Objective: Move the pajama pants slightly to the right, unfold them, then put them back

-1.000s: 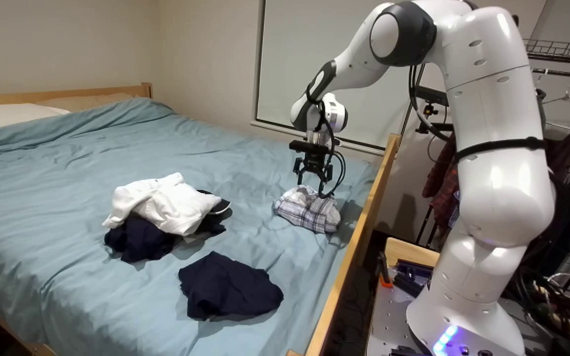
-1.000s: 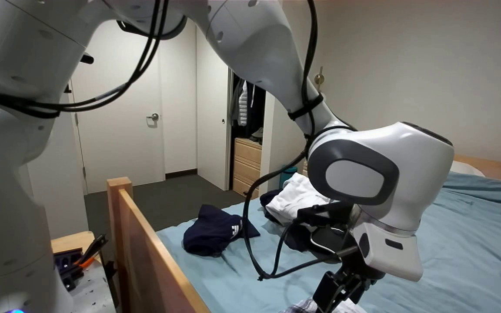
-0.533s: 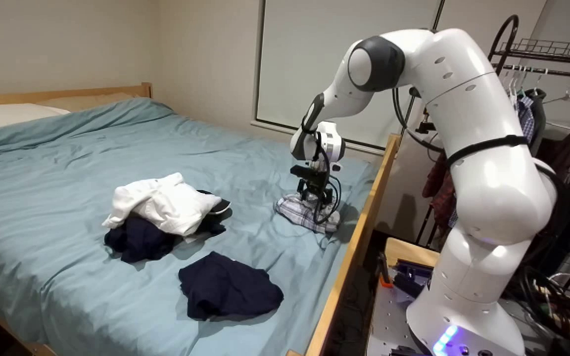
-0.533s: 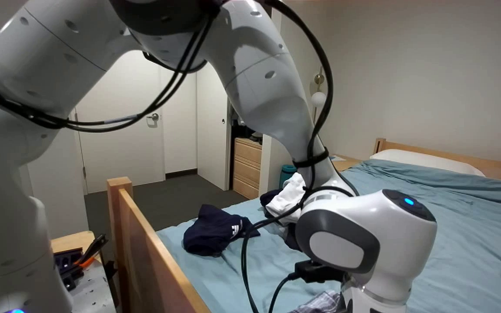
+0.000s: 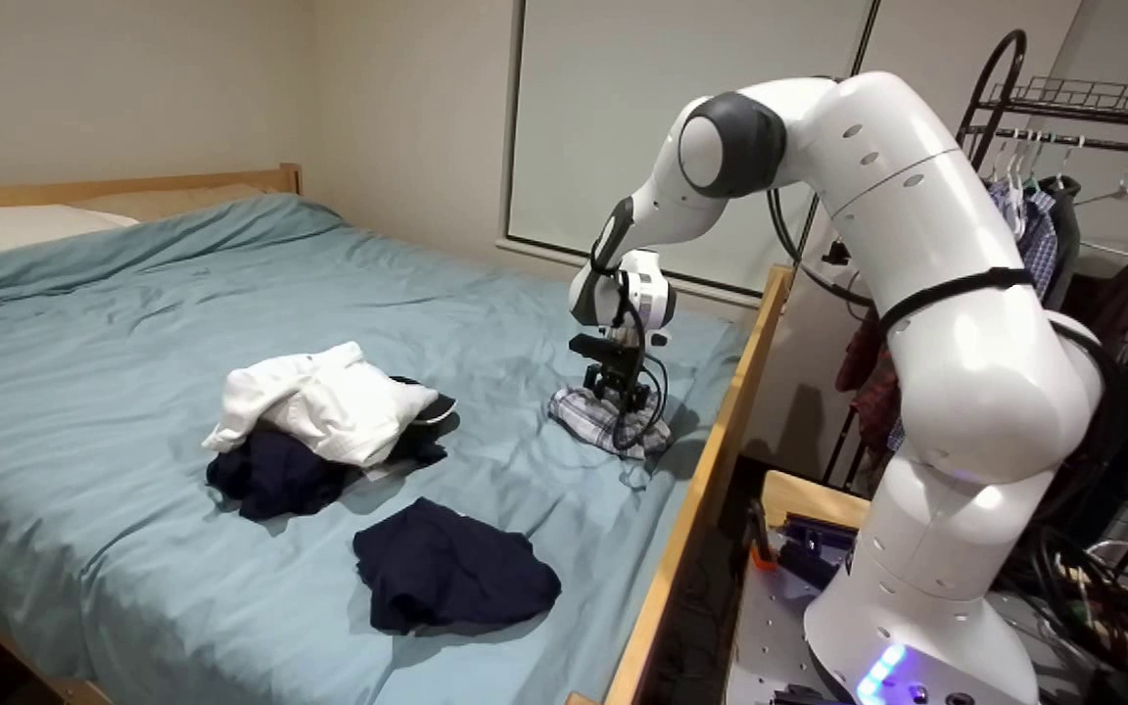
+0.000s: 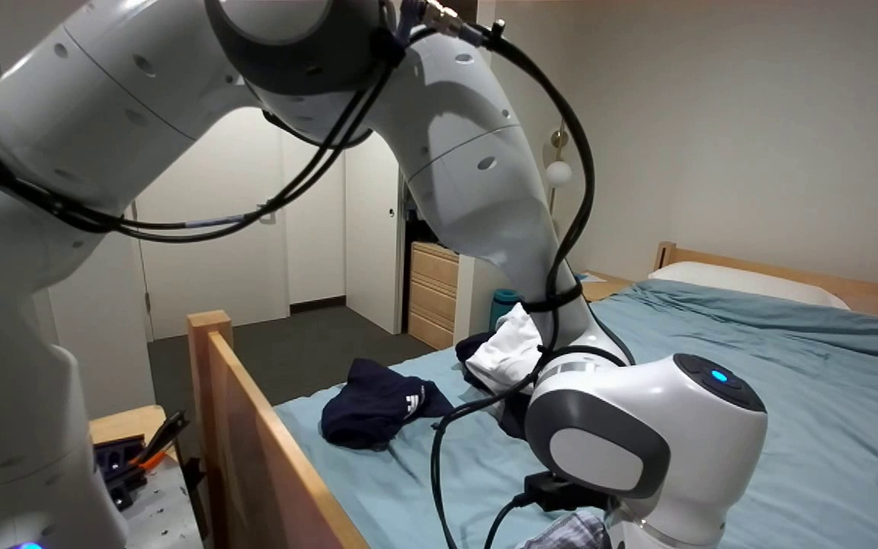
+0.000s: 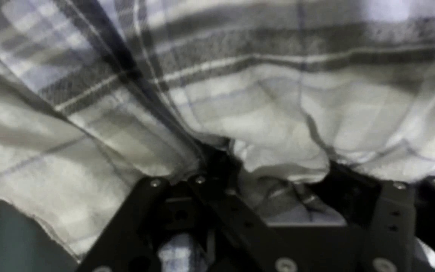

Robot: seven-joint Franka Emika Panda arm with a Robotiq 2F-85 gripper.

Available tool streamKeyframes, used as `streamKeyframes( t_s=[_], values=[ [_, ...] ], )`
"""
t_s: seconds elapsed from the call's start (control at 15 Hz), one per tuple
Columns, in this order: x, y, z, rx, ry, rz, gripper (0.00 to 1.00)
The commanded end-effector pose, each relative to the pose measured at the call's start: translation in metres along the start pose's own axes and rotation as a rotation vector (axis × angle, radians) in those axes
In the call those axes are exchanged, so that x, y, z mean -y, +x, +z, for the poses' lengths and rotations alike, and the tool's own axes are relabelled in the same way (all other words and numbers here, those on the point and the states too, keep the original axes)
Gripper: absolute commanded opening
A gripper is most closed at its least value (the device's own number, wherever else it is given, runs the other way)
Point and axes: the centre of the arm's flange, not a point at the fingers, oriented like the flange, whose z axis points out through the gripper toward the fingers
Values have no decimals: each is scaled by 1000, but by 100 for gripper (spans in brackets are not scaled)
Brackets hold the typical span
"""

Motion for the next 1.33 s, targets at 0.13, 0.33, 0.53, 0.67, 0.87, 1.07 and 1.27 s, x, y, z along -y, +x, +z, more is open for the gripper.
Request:
streamKeyframes(
  t_s=[0.13,0.33,0.53,0.67,0.87,1.07,1.27],
  values=[
    [7,9,18,26,39,45,24],
    [6,10,19,39,52,66,53],
    [8,12,19,42,74,92,70],
    [9,13,21,32,89,110,84],
    [11,13,24,36,105,128,99],
    [-8,16,-17,30,110,132,100],
    [-7,21,-27,28,134,134,100]
  ],
)
